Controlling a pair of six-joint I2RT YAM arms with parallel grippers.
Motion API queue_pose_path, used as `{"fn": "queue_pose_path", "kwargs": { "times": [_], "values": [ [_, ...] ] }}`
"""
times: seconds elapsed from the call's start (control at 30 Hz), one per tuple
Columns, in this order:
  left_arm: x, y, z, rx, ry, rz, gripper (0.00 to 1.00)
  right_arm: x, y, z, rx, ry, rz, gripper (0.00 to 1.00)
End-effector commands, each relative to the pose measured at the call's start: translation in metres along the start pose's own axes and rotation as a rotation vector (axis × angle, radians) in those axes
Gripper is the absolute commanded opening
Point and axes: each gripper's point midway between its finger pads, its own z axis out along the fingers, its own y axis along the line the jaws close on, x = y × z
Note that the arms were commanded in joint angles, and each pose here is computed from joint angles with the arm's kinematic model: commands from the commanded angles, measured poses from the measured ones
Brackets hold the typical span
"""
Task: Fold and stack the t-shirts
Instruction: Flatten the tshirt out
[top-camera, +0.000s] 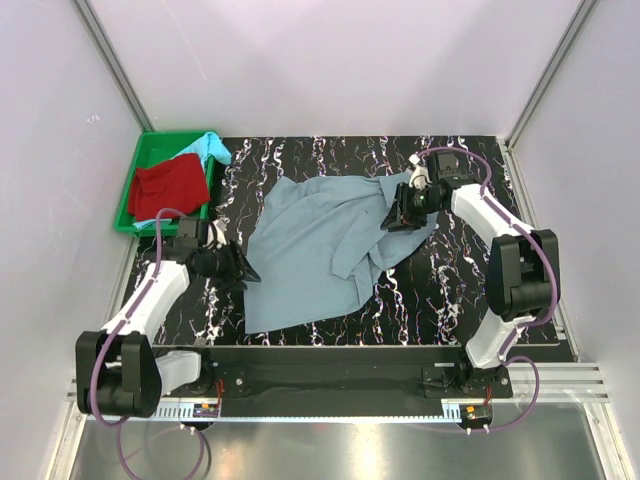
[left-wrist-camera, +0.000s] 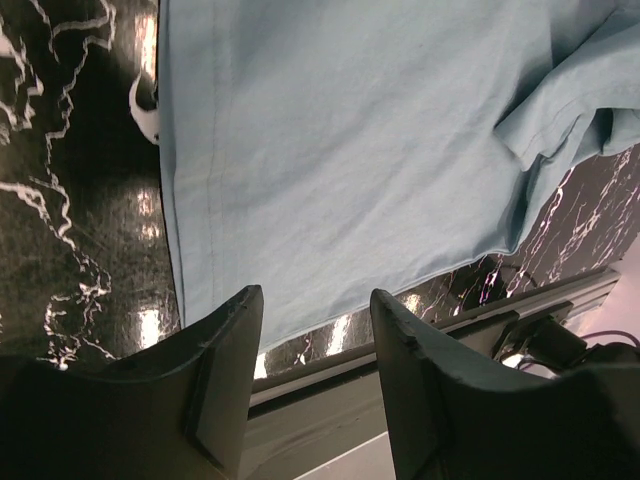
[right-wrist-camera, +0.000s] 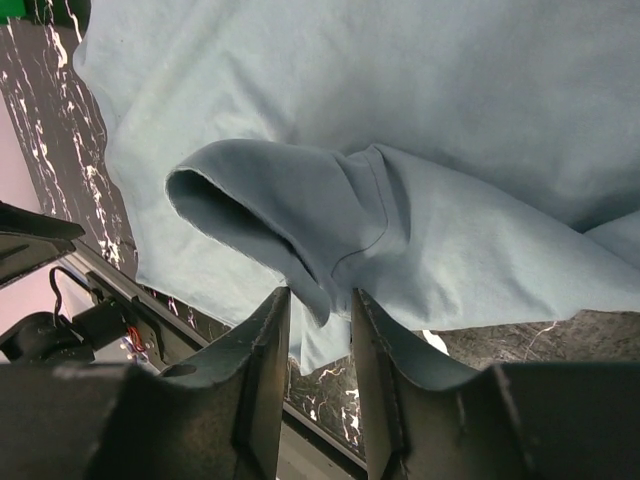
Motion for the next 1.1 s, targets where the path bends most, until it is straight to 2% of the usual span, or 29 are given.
{"fn": "queue_pose_path", "kwargs": {
  "times": [0.0,0.17,0.23,0.27,0.33,0.4,0.53,0.67,0.73,0.87,1.07],
  "values": [
    [0.005,-0.004,-0.003,0.035,-0.013,-0.039,0.52,0.003,0.014,0.005,-0.042,0.016,-0.042,0.38],
    [0.009,-0.009,-0.006,0.061,-0.022,-0.076,0.52,0.003,0.016,0.011,-0.048,0.025,-0.040,0.39],
    [0.012,-0.010,-0.005,0.069,-0.017,-0.096,0.52,0.000,0.014,0.014,-0.041,0.021,-0.036,0.35],
    [0.014,-0.008,-0.004,0.066,-0.010,-0.116,0.52,-0.002,0.014,0.015,-0.040,0.018,-0.026,0.29],
    [0.020,-0.003,-0.002,0.053,-0.003,-0.149,0.52,-0.001,0.014,0.017,-0.041,0.029,-0.003,0.07],
    [0.022,0.001,-0.001,0.032,-0.019,-0.208,0.51,0.000,0.020,0.009,-0.042,0.018,0.028,0.01],
    [0.043,0.027,0.009,-0.062,-0.012,-0.361,0.50,0.004,0.018,-0.015,0.047,-0.051,0.090,0.00],
    [0.069,0.049,0.019,-0.157,0.035,-0.551,0.48,0.022,0.011,-0.033,0.128,-0.046,0.145,0.00],
    [0.081,0.057,0.016,-0.211,0.053,-0.580,0.48,0.030,0.015,-0.040,0.120,-0.046,0.150,0.00],
    [0.076,0.069,-0.001,-0.312,-0.032,-0.588,0.47,0.047,0.009,-0.041,0.129,-0.029,0.157,0.00],
    [0.082,0.070,-0.009,-0.354,-0.041,-0.674,0.50,0.055,0.008,-0.045,0.127,-0.035,0.147,0.00]
  ]
}}
